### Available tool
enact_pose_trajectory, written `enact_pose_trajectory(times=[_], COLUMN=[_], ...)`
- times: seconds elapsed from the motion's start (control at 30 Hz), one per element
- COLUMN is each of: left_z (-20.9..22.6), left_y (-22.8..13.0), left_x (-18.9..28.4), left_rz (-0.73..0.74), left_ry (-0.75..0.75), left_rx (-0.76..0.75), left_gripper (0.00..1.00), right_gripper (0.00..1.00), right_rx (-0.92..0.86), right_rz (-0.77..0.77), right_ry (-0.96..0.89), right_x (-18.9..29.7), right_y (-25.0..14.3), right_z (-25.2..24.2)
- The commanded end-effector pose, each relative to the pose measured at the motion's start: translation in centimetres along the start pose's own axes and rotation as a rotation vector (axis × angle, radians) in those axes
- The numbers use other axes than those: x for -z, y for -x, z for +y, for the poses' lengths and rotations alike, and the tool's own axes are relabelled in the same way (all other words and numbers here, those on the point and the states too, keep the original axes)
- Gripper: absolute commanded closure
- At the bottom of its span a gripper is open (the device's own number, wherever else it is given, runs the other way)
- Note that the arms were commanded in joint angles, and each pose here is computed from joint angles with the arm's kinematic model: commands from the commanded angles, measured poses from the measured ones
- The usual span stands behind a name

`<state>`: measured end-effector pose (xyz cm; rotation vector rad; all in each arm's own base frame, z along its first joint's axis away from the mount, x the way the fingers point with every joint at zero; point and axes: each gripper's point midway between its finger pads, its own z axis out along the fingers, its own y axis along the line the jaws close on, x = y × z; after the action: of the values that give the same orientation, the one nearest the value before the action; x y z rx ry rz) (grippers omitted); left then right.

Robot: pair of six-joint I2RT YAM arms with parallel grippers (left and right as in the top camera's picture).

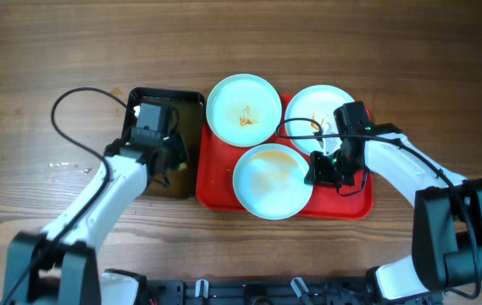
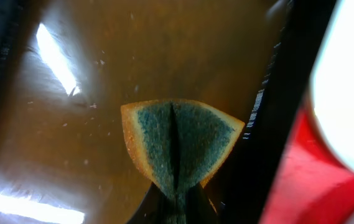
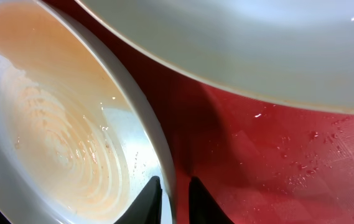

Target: Clean dirty plates on tray and stack at the side

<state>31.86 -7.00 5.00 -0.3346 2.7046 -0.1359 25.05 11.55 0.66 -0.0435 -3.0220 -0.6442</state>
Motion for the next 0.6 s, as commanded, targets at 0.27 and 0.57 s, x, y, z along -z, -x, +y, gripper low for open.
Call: enact_pose_trajectory(times=[0.27, 0.57], left_z=[2.1, 2.0], left_y=[-4.3, -6.2], left_x=[-4.5, -4.0], left_rz=[0.202, 0.293], left_ry=[0.098, 0.072], left_rx=[-0.069, -0.064], left_gripper=[0.37, 0.96], right_gripper=[0.84, 0.83], right_rx=[-0.006, -0.007], right_rz=[-0.003, 0.001], right_ry=[-0.004, -0.002], right_x=[0.1, 0.1], right_y=[0.4, 0.3], right_z=[0.0, 0.0])
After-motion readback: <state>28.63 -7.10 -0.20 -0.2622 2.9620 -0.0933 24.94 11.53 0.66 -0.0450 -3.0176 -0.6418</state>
